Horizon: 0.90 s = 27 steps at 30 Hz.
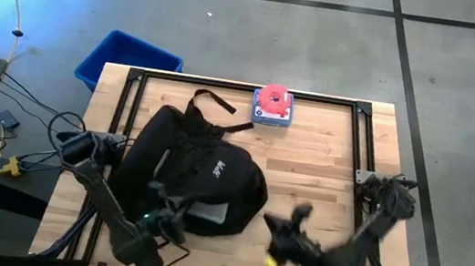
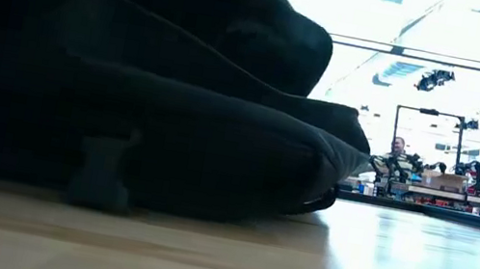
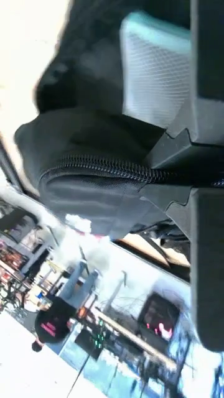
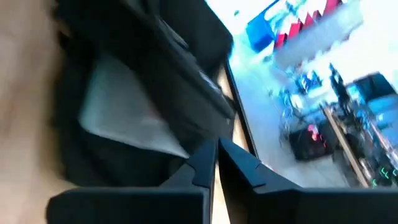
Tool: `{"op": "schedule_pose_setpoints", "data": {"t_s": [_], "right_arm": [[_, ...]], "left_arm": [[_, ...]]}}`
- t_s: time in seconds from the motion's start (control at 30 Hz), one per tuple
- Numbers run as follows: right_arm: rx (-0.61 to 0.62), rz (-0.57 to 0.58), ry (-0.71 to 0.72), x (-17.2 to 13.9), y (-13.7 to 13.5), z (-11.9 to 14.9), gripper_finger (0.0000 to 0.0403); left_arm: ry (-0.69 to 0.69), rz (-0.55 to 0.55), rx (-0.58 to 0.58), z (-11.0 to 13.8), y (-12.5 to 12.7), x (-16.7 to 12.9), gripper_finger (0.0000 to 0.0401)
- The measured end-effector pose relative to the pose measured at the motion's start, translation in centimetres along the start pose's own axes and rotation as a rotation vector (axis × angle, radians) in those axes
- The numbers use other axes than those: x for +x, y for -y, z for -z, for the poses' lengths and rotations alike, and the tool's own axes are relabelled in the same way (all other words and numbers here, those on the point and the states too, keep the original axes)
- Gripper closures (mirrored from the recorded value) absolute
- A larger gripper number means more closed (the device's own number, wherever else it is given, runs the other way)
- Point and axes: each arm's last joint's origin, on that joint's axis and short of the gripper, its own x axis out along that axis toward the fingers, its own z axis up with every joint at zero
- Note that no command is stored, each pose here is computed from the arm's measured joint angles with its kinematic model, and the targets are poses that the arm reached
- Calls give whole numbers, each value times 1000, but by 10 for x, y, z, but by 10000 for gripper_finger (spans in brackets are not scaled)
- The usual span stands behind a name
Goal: Unpack backpack
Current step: Put the zip bag into the backpack
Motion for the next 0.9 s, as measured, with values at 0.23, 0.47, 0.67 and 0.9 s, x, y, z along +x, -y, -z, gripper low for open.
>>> {"op": "schedule_pose_setpoints", "data": {"t_s": [0.23, 0.47, 0.67, 0.9], "right_arm": [[155, -78, -310, 70, 143, 20, 389], [364, -264, -377, 148, 241, 84, 330], [397, -300, -337, 233, 261, 141, 232], [274, -439, -364, 318, 253, 179, 154]], "left_arm": [[17, 13, 1, 2, 0, -7, 401], [11, 20, 34, 2, 0, -9, 401], [0, 25, 23, 2, 0, -9, 401], [-6, 19, 4, 2, 0, -6, 401]]}}
